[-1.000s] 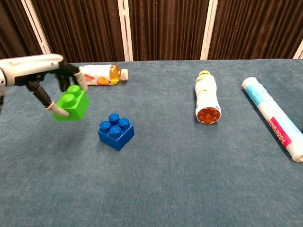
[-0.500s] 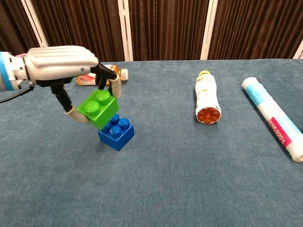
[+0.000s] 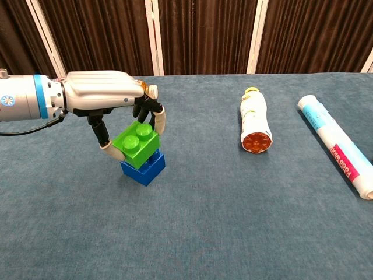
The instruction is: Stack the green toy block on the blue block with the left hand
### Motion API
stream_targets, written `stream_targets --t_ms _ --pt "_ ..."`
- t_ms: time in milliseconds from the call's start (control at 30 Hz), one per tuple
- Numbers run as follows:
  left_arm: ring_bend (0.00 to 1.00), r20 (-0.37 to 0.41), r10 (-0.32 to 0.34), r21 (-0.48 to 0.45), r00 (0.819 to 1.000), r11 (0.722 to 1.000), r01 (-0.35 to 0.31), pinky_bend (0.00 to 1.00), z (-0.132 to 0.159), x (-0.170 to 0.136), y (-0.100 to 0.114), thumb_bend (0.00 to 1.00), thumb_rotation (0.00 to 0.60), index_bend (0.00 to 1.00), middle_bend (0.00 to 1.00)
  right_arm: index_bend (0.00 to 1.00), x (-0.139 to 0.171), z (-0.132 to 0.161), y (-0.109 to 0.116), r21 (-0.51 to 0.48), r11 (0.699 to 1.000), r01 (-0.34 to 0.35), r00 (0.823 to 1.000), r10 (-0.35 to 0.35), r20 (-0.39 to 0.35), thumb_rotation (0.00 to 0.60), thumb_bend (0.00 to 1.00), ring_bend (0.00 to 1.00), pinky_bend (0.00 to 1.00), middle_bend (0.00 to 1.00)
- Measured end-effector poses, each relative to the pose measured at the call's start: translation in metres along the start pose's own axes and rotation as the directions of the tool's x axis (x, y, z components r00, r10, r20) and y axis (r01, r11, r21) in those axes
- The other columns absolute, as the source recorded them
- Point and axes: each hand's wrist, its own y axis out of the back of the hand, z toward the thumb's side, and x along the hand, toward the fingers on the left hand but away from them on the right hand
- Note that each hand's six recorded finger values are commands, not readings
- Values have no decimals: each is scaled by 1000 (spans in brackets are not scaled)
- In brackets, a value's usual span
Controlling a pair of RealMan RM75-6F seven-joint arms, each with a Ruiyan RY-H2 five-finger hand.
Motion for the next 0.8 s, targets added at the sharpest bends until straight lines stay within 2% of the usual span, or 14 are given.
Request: stream_targets --t_ms 367,800 --pt "482 -50 -28 -64 998 998 24 413 -11 13 -9 49 600 636 515 0 -3 -4 -4 6 1000 -15 1000 15 15 600 0 0 0 0" --pt "480 -63 -42 -125 997 992 34 413 -12 21 -18 49 600 634 510 0 -4 -5 -4 11 1000 -23 1000 22 20 600 0 0 0 0"
